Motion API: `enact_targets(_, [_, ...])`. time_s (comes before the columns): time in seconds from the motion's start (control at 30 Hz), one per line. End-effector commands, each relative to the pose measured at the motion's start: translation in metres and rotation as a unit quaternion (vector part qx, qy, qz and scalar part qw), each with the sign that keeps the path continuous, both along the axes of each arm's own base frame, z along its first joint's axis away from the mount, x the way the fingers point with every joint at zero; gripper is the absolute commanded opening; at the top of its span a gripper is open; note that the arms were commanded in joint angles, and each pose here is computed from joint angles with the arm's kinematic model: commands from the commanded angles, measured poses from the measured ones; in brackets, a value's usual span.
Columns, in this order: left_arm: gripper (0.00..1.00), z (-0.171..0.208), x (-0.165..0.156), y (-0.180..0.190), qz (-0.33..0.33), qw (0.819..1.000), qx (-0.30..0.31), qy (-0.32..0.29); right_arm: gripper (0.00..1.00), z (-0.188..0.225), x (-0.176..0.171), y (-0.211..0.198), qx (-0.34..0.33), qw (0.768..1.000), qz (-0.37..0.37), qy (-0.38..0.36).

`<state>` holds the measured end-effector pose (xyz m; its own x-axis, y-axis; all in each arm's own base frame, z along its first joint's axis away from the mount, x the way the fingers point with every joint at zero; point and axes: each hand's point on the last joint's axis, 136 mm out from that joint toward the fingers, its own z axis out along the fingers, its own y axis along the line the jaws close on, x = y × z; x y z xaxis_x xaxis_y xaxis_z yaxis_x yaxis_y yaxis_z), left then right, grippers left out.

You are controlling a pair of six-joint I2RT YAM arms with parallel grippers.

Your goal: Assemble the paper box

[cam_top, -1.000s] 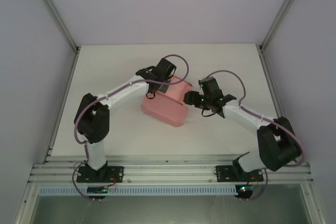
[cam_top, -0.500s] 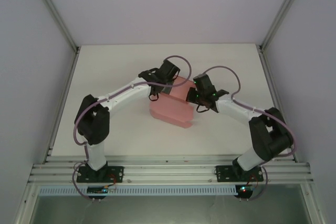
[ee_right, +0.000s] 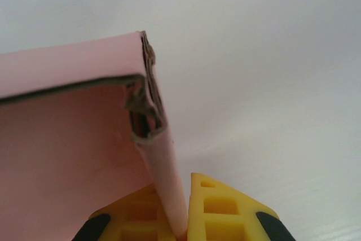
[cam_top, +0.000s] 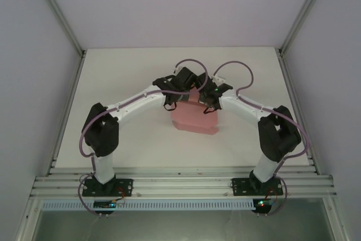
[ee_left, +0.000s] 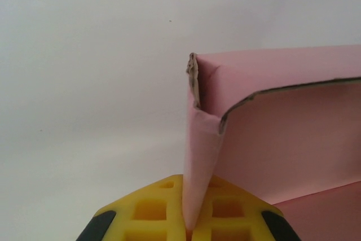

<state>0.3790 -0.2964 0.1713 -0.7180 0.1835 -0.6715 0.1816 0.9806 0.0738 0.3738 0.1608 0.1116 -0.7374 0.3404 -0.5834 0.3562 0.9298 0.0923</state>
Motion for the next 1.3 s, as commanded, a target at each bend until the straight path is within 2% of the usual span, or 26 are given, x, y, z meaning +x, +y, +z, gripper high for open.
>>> enact_targets(0.0, [0.0, 0.022, -0.004, 0.109, 0.11, 0.982, 0.155, -0.01, 0.0, -0.009, -0.043, -0.138, -0.281, 0.95, -0.117, 0.063])
enact_targets(0.1, [0.0, 0.013, -0.001, 0.088, 0.074, 0.99, 0.117, 0.002, 0.0, -0.025, -0.022, -0.088, -0.156, 0.987, -0.016, 0.021])
enact_targets(0.17, [0.0, 0.008, 0.001, 0.072, 0.049, 0.995, 0.088, 0.007, 0.1, -0.022, -0.01, -0.043, -0.025, 0.998, 0.055, -0.035])
enact_targets(0.2, [0.0, 0.006, 0.002, 0.063, 0.035, 0.996, 0.075, 0.012, 0.17, -0.016, -0.008, -0.025, 0.027, 0.994, 0.089, -0.064])
enact_targets(0.3, [0.0, 0.001, 0.003, 0.041, -0.003, 0.998, 0.054, 0.016, 0.23, 0.026, -0.004, 0.032, 0.169, 0.951, 0.202, -0.16])
enact_targets(0.33, [0.0, -0.001, 0.003, 0.036, -0.01, 0.999, 0.047, 0.021, 0.33, 0.042, -0.008, 0.047, 0.199, 0.933, 0.24, -0.179])
enact_targets(0.37, [0.0, -0.003, 0.004, 0.034, -0.012, 0.999, 0.043, 0.025, 0.53, 0.058, -0.014, 0.061, 0.22, 0.913, 0.285, -0.192])
enact_targets(0.47, [0.0, -0.009, 0.005, 0.028, -0.022, 0.999, 0.038, 0.031, 0.93, 0.088, -0.037, 0.092, 0.268, 0.865, 0.376, -0.197])
enact_targets(0.5, [0.0, -0.011, 0.004, 0.027, -0.021, 0.998, 0.037, 0.034, 1.0, 0.094, -0.045, 0.097, 0.277, 0.857, 0.389, -0.194])
enact_targets(0.57, [0.0, -0.013, 0.004, 0.025, -0.029, 0.998, 0.032, 0.038, 0.99, 0.099, -0.05, 0.095, 0.274, 0.859, 0.385, -0.195])
enact_targets(0.73, [0.0, -0.027, -0.004, 0.023, -0.074, 0.995, 0.013, 0.071, 1.0, 0.094, -0.057, 0.046, 0.206, 0.912, 0.301, -0.19])
enact_targets(0.87, [0.04, -0.043, -0.015, 0.02, -0.133, 0.985, 0.006, 0.109, 0.99, 0.088, -0.063, -0.001, 0.17, 0.94, 0.228, -0.189])
enact_targets(1.0, [0.05, -0.064, -0.02, 0.032, -0.148, 0.976, 0.064, 0.147, 0.99, 0.084, -0.075, -0.037, 0.163, 0.953, 0.178, -0.185])
enact_targets(1.13, [0.1, -0.075, -0.021, 0.03, -0.16, 0.972, 0.071, 0.16, 0.99, 0.076, -0.083, -0.061, 0.163, 0.96, 0.144, -0.177])
enact_targets(1.27, [0.12, -0.092, -0.016, 0.035, -0.151, 0.967, 0.106, 0.176, 1.0, 0.066, -0.089, -0.077, 0.165, 0.966, 0.118, -0.162])
